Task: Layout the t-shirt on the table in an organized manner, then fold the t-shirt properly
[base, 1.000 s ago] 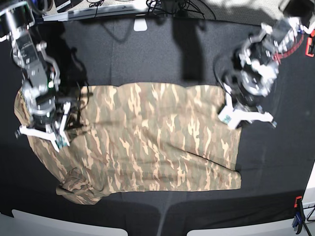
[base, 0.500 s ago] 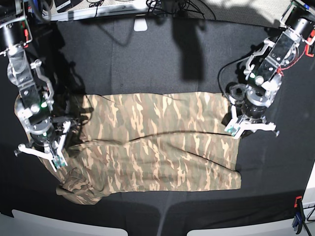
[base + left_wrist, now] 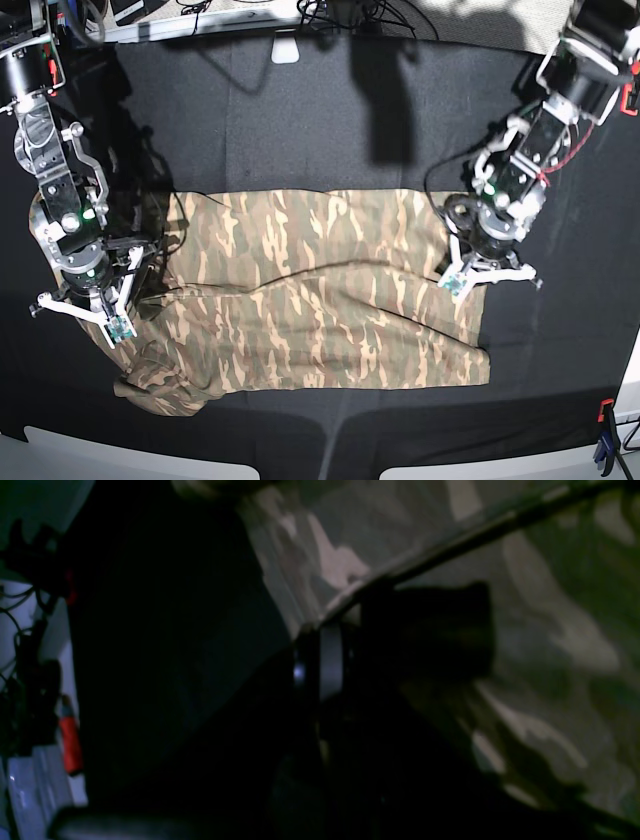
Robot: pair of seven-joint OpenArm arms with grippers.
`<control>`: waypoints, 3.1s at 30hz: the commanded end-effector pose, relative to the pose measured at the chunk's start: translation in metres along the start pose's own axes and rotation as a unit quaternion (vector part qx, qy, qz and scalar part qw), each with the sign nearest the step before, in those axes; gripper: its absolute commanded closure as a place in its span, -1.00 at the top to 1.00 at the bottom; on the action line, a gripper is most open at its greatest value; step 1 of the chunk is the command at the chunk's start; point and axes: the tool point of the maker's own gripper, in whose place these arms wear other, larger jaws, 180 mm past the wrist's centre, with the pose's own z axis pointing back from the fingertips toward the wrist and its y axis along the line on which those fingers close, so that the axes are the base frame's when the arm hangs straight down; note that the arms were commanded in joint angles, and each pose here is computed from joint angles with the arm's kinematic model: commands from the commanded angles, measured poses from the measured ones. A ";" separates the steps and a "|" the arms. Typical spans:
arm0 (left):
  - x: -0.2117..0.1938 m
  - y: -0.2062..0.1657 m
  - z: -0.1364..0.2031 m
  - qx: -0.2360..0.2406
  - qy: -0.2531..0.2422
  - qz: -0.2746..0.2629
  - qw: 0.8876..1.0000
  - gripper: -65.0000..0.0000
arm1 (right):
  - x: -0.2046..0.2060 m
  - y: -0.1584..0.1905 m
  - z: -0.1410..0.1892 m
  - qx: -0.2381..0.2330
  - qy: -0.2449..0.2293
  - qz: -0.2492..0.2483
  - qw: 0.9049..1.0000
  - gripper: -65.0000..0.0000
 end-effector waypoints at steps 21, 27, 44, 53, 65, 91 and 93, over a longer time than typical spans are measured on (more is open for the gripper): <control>0.021 0.017 -0.001 0.023 -0.037 -0.003 0.999 -0.19 | -0.002 -0.029 -0.005 -0.049 0.002 0.015 0.999 -1.00; 0.020 0.015 -0.001 0.017 -0.035 0.011 0.999 -0.19 | -0.005 -0.029 -0.005 -0.049 0.011 0.015 0.999 -0.46; 0.020 0.015 -0.001 0.016 -0.034 0.014 0.999 -0.19 | -0.033 0.031 0.010 0.024 0.055 -0.003 0.998 -0.16; 0.016 0.015 -0.001 0.015 -0.023 0.014 1.000 -0.19 | -0.035 0.052 -0.018 0.022 0.038 -0.016 0.999 -0.38; 0.016 0.015 -0.001 0.016 -0.024 0.014 1.000 -0.19 | -0.043 0.025 -0.043 -0.024 0.070 -0.010 0.997 -0.39; 0.016 0.015 -0.001 0.016 -0.024 0.014 1.000 -0.19 | -0.044 0.027 -0.042 -0.030 0.092 0.056 0.994 -1.00; 0.016 0.014 -0.001 0.015 -0.024 0.014 1.000 -0.19 | -0.042 0.024 -0.043 -0.026 0.091 0.067 0.993 -1.00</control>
